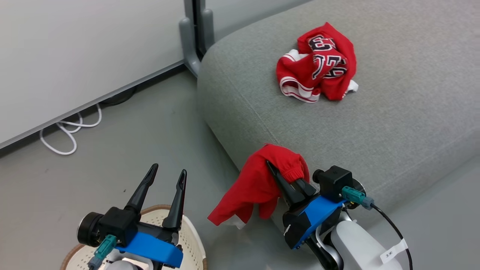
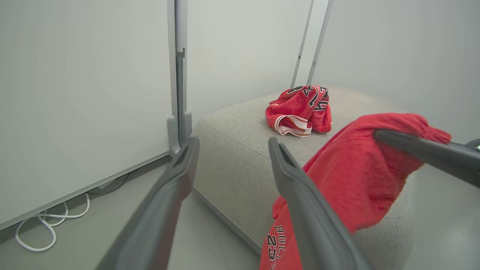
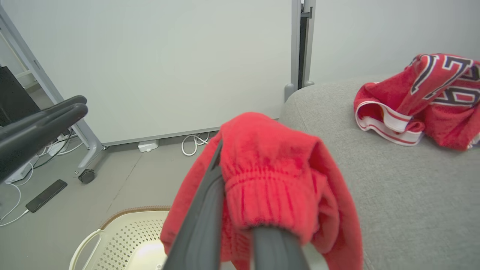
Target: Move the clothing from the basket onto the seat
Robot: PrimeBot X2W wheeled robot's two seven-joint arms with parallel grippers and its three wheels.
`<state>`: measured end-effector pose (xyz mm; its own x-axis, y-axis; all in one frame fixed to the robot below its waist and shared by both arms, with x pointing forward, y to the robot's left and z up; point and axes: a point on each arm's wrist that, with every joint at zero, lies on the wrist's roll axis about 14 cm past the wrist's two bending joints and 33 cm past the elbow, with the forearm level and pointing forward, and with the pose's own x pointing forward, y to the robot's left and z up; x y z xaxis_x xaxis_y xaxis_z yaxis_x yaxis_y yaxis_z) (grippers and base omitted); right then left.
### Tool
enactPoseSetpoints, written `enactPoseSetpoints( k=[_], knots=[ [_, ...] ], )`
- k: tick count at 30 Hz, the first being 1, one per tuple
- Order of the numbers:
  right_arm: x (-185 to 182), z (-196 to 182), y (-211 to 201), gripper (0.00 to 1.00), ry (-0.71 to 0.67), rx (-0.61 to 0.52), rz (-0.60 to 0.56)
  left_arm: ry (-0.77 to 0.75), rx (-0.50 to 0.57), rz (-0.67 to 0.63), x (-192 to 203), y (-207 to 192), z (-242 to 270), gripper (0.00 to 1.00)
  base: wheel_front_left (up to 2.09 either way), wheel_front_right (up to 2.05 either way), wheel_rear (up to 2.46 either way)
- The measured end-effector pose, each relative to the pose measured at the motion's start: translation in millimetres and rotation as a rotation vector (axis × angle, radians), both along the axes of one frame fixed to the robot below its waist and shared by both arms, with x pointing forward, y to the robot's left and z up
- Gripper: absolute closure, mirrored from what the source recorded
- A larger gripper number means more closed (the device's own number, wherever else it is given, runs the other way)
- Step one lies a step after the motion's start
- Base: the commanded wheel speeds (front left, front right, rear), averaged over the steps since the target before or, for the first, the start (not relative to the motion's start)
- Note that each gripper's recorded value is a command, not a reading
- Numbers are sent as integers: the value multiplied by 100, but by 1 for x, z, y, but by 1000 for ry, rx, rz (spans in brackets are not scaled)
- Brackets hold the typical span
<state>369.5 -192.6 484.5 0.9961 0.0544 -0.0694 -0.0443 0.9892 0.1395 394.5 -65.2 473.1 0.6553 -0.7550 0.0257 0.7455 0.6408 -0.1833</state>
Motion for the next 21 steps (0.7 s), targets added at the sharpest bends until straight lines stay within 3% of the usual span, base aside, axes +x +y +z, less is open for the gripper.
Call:
enactPoseSetpoints(
  k=[21],
  knots=[
    [-12,-5,-25,100,8,13,-86,13,0,-89,-4,-25,-7,0,0,0,0]
  ],
)
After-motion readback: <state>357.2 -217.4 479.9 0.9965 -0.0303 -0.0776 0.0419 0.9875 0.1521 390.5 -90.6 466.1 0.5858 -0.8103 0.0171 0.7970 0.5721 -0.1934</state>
